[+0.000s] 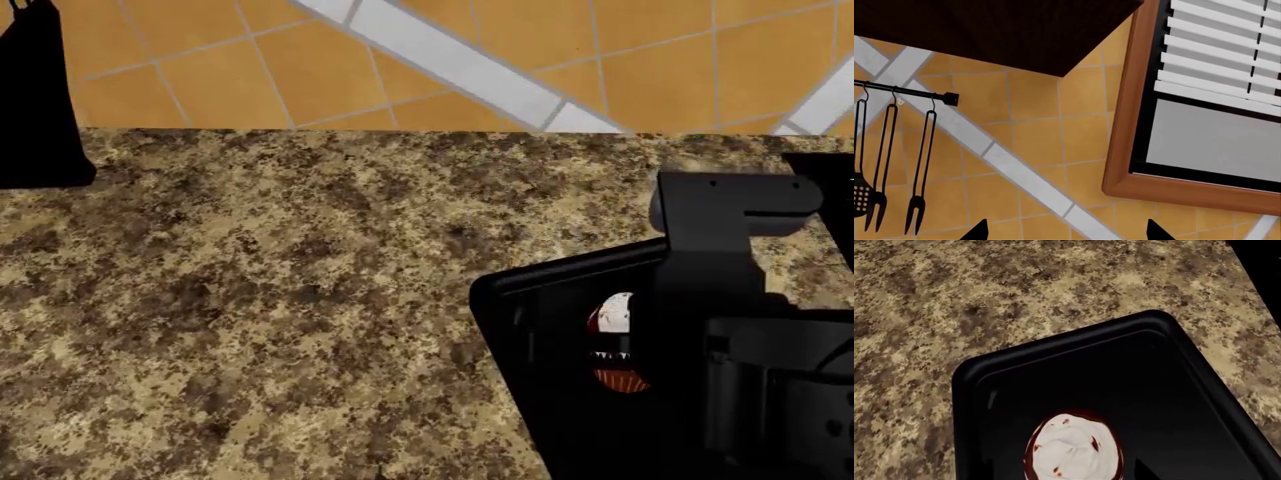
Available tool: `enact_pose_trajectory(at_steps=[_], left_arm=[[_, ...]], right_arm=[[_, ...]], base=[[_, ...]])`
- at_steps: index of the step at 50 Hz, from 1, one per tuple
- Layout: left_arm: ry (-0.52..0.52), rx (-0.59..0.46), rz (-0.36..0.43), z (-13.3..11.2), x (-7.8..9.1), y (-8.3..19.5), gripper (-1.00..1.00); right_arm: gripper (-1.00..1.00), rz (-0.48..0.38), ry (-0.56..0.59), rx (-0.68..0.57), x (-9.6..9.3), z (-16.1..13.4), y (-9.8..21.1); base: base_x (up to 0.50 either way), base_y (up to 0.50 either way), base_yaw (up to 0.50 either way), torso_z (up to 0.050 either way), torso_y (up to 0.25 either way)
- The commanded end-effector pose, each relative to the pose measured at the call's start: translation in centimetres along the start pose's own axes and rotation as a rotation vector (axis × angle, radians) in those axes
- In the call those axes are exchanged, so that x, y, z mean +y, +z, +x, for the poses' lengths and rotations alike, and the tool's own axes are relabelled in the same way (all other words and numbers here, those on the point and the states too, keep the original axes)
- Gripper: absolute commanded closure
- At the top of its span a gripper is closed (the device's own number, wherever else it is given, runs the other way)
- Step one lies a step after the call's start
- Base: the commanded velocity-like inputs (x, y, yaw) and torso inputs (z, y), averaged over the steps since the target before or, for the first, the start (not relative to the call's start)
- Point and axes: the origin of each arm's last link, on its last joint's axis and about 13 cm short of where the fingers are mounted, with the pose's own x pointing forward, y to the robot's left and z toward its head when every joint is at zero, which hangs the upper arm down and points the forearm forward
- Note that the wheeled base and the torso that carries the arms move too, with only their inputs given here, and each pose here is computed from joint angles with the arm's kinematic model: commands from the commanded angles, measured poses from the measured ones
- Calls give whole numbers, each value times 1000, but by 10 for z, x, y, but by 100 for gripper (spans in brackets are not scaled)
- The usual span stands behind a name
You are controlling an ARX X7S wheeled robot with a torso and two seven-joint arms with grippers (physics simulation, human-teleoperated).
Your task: Move the fresh-baked cupcake off the tray onto the counter, and place the bowl used for mixing into the sink.
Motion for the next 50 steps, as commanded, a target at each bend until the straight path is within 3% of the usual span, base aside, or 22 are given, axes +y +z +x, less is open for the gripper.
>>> enact_pose_trajectory(at_steps=[1, 35, 36, 50], left_arm=[[-3, -2, -2, 0, 0, 0, -100], [1, -4, -1, 0, 0, 0, -100], [1, -3, -2, 0, 0, 0, -100], [-2, -2, -5, 0, 0, 0, -100]], right_arm=[[-100, -3, -5, 14, 0, 4, -2], [-100, 5, -5, 33, -3, 16, -9], [100, 1, -5, 28, -3, 15, -9], [100, -30, -4, -58, 3, -14, 5]], base=[[0, 0, 0, 0, 0], [0, 0, 0, 0, 0], [0, 0, 0, 0, 0], [0, 0, 0, 0, 0]])
